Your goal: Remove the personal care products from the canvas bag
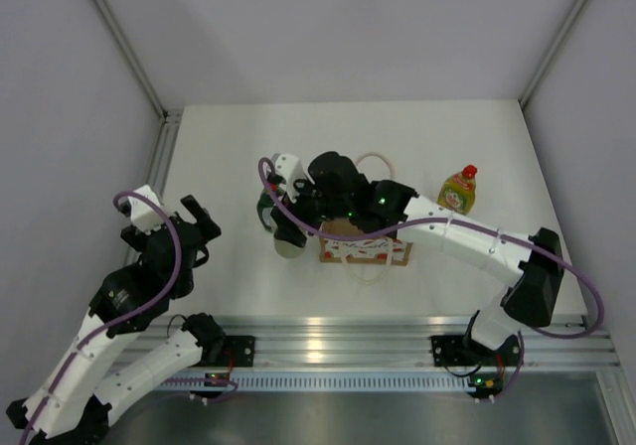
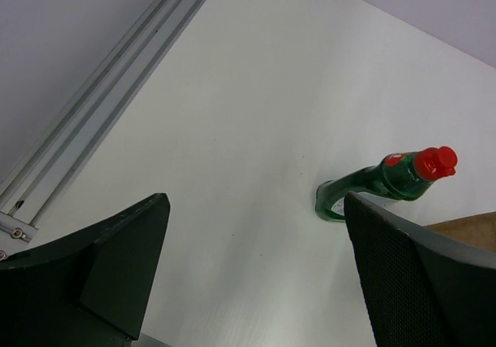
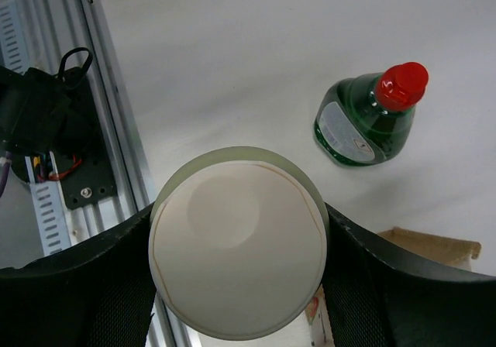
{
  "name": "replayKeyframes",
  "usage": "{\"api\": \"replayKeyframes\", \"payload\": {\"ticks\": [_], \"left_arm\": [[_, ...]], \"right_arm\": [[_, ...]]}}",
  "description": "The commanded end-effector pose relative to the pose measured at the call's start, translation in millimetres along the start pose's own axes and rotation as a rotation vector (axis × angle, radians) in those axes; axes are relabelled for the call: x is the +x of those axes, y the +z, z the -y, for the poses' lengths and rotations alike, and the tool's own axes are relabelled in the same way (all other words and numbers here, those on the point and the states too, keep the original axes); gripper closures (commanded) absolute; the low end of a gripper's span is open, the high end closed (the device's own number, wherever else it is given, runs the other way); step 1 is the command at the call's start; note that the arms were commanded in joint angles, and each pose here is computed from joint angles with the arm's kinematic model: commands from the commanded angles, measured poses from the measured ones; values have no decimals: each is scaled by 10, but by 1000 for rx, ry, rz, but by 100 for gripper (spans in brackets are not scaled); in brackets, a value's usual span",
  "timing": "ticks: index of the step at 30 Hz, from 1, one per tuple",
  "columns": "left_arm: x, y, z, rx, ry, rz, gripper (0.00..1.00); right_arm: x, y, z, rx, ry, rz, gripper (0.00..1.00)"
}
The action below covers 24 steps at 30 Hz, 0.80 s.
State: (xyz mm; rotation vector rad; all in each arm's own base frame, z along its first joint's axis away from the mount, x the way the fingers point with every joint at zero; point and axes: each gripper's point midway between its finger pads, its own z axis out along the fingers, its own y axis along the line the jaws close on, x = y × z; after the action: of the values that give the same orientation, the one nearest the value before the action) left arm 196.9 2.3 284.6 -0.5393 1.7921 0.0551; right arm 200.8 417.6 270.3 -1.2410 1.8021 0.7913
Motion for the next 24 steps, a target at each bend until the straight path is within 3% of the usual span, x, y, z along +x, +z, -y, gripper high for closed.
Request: {"api": "replayKeyframes", "payload": {"ticks": [1,20,24], "left_arm": [[3,-6,0,7,-6,-1,2],[-29,-23,-25,16,-17,17,2],[-43,-30,-44,14,-24,23,2]], "right_arm": [[-659,41,-96,-23,-68,286,100],[94,819,32,1,-104,161,100],[148,926,-40,-37,-109,219,100]]}}
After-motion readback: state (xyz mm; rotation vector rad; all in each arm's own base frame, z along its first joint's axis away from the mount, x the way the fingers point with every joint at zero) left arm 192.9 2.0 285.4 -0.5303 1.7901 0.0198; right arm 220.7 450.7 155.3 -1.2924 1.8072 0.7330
